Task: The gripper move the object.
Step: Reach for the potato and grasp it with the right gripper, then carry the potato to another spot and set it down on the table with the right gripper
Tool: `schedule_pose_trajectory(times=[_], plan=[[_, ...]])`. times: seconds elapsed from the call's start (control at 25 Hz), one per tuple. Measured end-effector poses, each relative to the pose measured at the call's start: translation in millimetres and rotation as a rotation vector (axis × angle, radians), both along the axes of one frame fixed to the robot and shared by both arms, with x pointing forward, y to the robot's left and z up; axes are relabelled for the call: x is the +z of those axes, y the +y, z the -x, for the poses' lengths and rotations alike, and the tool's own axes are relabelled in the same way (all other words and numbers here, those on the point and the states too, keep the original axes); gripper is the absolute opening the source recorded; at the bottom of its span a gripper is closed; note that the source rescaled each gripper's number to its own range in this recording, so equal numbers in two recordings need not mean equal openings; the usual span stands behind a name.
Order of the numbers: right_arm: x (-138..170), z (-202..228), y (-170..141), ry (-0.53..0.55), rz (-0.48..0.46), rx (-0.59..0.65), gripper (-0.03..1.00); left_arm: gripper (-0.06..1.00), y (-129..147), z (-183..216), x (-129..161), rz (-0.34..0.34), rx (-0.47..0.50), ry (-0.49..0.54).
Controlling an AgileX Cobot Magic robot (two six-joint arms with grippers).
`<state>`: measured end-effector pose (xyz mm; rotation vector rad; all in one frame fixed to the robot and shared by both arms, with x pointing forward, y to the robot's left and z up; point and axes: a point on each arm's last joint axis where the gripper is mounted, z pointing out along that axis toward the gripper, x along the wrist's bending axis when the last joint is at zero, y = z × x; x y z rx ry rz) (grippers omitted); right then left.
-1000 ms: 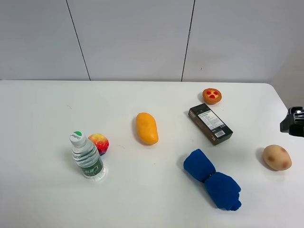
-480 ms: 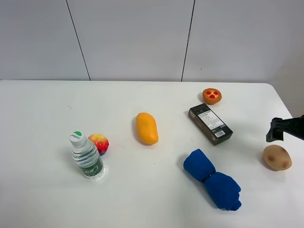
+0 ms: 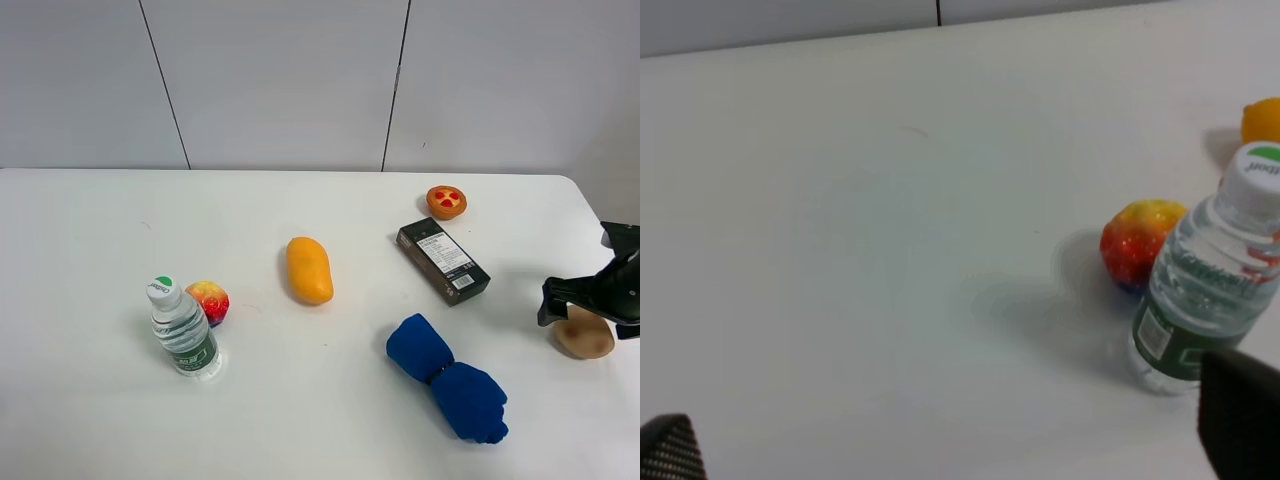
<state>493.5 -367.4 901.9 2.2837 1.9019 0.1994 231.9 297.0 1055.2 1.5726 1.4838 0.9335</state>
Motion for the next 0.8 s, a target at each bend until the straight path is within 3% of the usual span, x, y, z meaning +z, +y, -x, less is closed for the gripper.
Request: schedule_pose_trajectory(times=[0.12,0.24,0.32,0.56,0.68,0.8], plan=[[-9.3,-0.9,-0.2,0.026,-0.008,0.000,0.78,1.00,0.0,0.0,0.0,0.000,0.000,0.000],[-11.6,0.2,-0.2,0.045,-0.013,-0.004,0.28,1.00,0.0,0.0,0.0,0.000,0.000,0.000],[-9.0,1.2,0.4,0.045,-0.023,-0.029,0.12,1.00,0.0,0.0,0.0,0.000,0.000,0.000],[32.6,10.8,7.6,-0.032,-0.074,-0.106,0.02,1.00,0.0,0.0,0.0,0.000,0.000,0.000],[83.6,13.5,11.7,-0.166,-0.066,-0.088,0.01,1.00,0.0,0.0,0.0,0.000,0.000,0.000],[135.5,7.7,23.5,-0.306,-0.047,0.008,0.01,1.00,0.0,0.0,0.0,0.000,0.000,0.000]])
